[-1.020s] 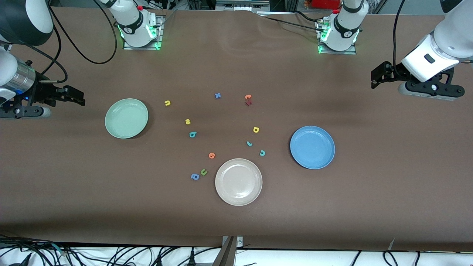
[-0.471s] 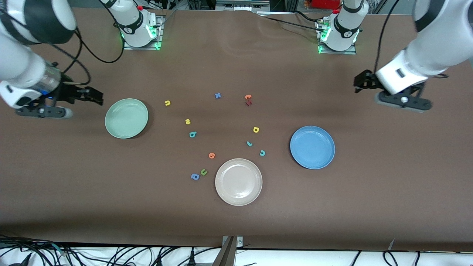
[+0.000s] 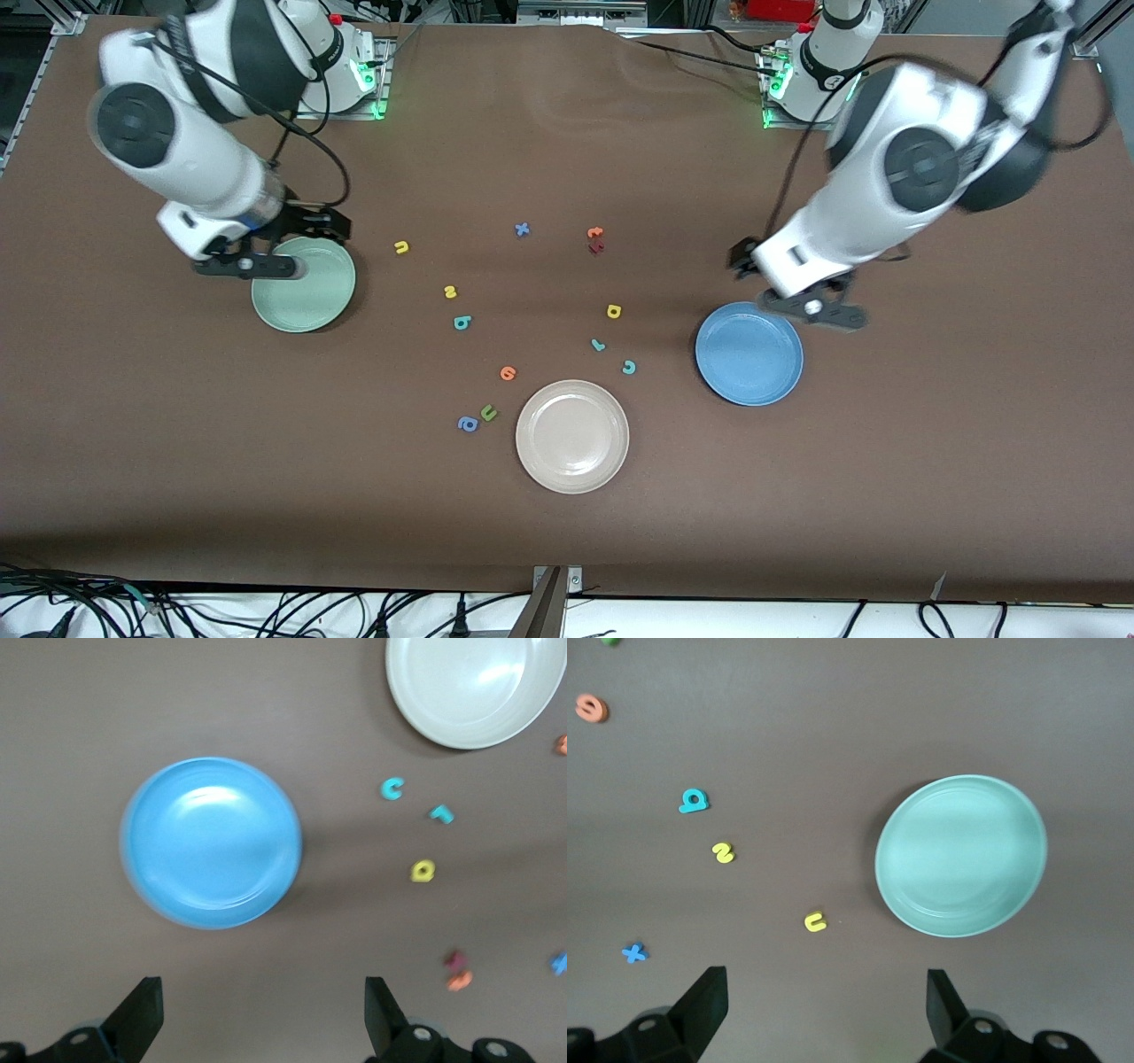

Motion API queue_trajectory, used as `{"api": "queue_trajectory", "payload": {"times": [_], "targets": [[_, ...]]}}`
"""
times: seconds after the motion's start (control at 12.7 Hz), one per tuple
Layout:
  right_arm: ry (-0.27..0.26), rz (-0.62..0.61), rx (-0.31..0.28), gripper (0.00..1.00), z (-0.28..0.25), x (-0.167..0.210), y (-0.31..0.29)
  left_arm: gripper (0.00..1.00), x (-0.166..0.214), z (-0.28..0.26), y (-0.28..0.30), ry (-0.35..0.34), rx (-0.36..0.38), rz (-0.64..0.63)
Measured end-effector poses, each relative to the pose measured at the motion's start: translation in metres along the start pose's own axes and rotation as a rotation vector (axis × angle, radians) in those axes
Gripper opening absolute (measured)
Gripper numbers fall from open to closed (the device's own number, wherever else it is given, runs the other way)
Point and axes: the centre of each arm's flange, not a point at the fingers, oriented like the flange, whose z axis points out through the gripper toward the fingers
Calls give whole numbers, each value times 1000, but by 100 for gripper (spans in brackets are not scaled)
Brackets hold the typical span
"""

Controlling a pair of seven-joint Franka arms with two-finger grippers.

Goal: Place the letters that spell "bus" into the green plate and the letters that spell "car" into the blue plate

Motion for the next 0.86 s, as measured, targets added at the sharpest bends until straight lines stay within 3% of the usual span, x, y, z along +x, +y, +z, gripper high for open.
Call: {"api": "queue_trajectory", "payload": {"times": [0.47, 0.86], "targets": [[24, -41, 33, 99, 135, -32, -38, 100, 27, 158, 81, 12, -67, -30], [40, -44, 77, 93, 209, -50, -34, 100, 11, 252, 127, -37, -71, 23]]}}
